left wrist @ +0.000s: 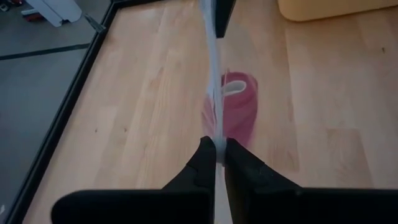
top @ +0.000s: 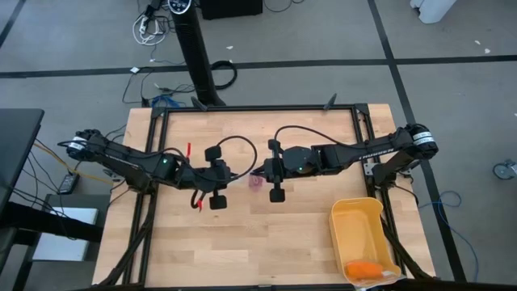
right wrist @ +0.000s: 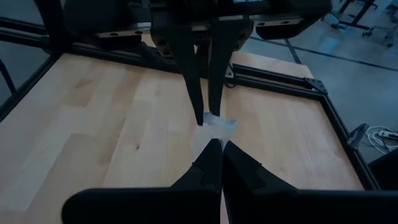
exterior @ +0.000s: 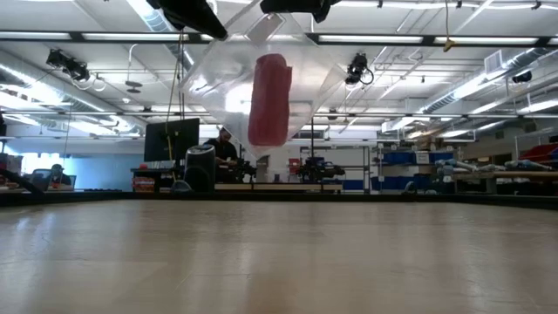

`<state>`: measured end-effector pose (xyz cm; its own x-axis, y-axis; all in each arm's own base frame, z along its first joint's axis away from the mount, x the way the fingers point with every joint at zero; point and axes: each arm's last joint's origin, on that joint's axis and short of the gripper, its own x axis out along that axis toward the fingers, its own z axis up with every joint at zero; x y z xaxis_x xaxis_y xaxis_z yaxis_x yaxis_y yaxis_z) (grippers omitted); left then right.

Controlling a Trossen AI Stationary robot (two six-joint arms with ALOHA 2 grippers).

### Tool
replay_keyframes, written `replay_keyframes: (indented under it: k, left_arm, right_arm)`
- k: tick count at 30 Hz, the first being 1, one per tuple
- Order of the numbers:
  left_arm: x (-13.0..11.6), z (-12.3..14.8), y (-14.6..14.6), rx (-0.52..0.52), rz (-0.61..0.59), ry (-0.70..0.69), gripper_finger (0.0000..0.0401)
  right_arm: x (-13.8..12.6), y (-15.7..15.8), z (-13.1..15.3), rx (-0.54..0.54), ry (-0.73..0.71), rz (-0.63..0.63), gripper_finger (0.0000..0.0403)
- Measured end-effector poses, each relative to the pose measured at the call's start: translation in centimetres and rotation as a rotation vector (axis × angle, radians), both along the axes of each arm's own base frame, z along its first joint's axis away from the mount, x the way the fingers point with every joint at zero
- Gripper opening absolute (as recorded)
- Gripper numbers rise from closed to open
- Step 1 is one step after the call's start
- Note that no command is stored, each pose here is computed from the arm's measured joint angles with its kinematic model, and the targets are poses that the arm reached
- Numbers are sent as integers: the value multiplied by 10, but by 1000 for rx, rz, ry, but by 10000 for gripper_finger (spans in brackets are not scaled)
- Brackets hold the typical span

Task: Roll bandage
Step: Close the transparent zip bag

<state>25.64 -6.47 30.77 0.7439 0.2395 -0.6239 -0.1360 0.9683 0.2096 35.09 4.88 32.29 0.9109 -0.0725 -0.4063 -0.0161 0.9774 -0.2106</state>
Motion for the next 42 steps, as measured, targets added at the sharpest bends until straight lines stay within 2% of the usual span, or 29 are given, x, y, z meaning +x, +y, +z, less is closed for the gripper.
replay_keyframes:
  k: [42]
  left_arm:
    - [-25,-16,-16,-61,69,200,19]
  right_arm:
    - [-3,-1,-4,-1,54,-9,0]
